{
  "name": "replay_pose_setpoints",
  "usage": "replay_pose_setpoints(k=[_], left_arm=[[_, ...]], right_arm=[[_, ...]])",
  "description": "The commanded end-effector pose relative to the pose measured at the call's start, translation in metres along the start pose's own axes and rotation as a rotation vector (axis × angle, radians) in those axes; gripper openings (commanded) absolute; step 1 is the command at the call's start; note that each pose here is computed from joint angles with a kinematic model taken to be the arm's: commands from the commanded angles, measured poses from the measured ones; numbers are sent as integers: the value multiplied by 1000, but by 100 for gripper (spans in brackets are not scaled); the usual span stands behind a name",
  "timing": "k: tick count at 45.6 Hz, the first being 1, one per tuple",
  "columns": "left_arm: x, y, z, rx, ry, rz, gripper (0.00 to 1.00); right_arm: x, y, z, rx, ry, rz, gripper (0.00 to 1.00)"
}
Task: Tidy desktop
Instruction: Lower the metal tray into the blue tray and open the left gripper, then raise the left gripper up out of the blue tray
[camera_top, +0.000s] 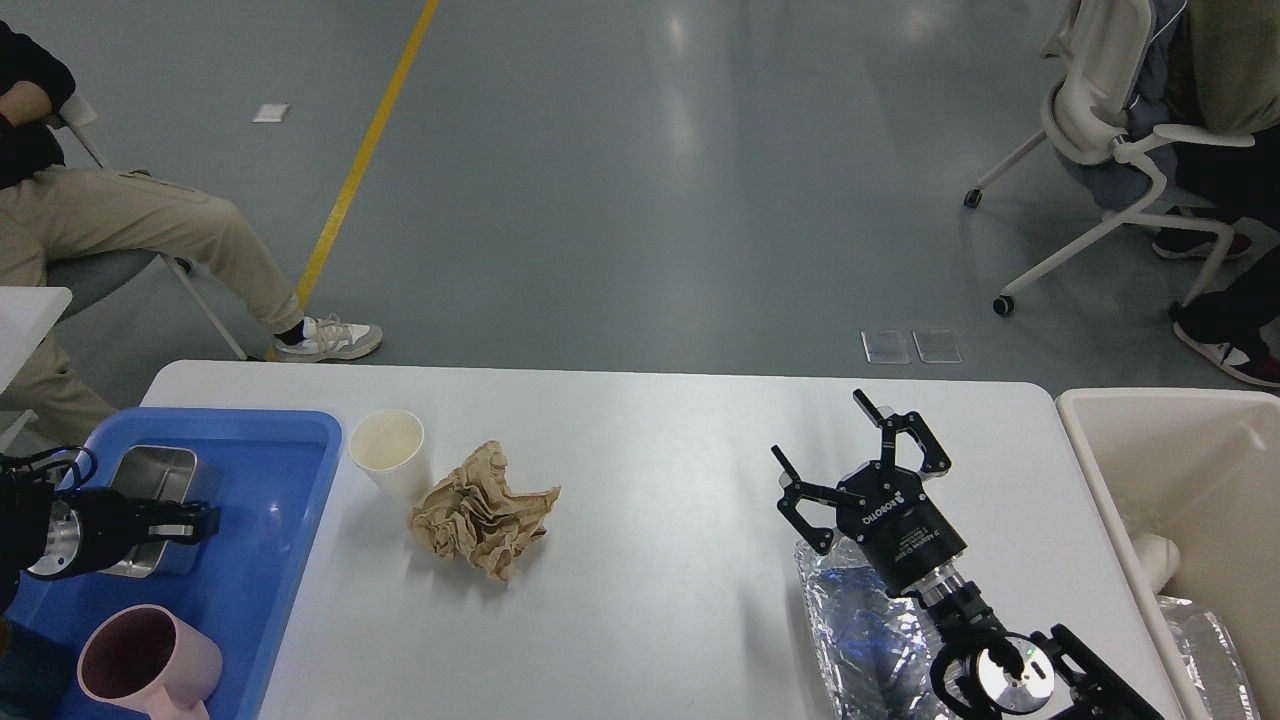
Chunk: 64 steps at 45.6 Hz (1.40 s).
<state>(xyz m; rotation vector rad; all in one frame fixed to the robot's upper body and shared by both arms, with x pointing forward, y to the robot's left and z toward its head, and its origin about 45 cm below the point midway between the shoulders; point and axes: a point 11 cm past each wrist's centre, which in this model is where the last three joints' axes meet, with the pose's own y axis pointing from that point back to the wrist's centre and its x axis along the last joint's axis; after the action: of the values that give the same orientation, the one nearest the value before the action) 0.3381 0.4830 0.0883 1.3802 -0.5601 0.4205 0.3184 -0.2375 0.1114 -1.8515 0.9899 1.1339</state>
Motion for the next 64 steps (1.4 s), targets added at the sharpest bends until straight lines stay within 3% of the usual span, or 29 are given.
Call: replay_pose_setpoints(k=[1, 5, 11, 15, 17, 24, 30, 39, 52, 64], left_arm=[[1, 0, 0, -1, 14, 18, 23], [2, 0, 0, -2, 18, 25, 29], [5, 3, -3, -1, 52, 50, 51], [9, 4, -4, -6, 96, 82, 80], [11, 2, 0, -22, 124, 100, 89], [23, 10, -3, -42, 180, 140, 93], [66, 38, -14, -69, 215, 203, 94], [130, 65, 2, -196, 341, 376, 94], [173, 94, 28, -388, 496, 584, 95], [166, 96, 56, -535, 647, 740, 95]], right_arm=[[0, 0, 1, 0, -2, 1, 100], [0, 0, 1, 0, -2, 1, 100], [1, 2, 1, 0, -2, 4, 100], [1, 1, 1, 0, -2, 2, 100], [0, 0, 1, 0, -2, 1, 100], [-1, -2, 2, 1, -5, -4, 100], [-1, -2, 2, 1, -6, -3, 100], [0, -2, 2, -1, -6, 2, 100], [4, 1, 2, -20, 18, 19, 100], [5, 2, 3, -28, 26, 25, 100]])
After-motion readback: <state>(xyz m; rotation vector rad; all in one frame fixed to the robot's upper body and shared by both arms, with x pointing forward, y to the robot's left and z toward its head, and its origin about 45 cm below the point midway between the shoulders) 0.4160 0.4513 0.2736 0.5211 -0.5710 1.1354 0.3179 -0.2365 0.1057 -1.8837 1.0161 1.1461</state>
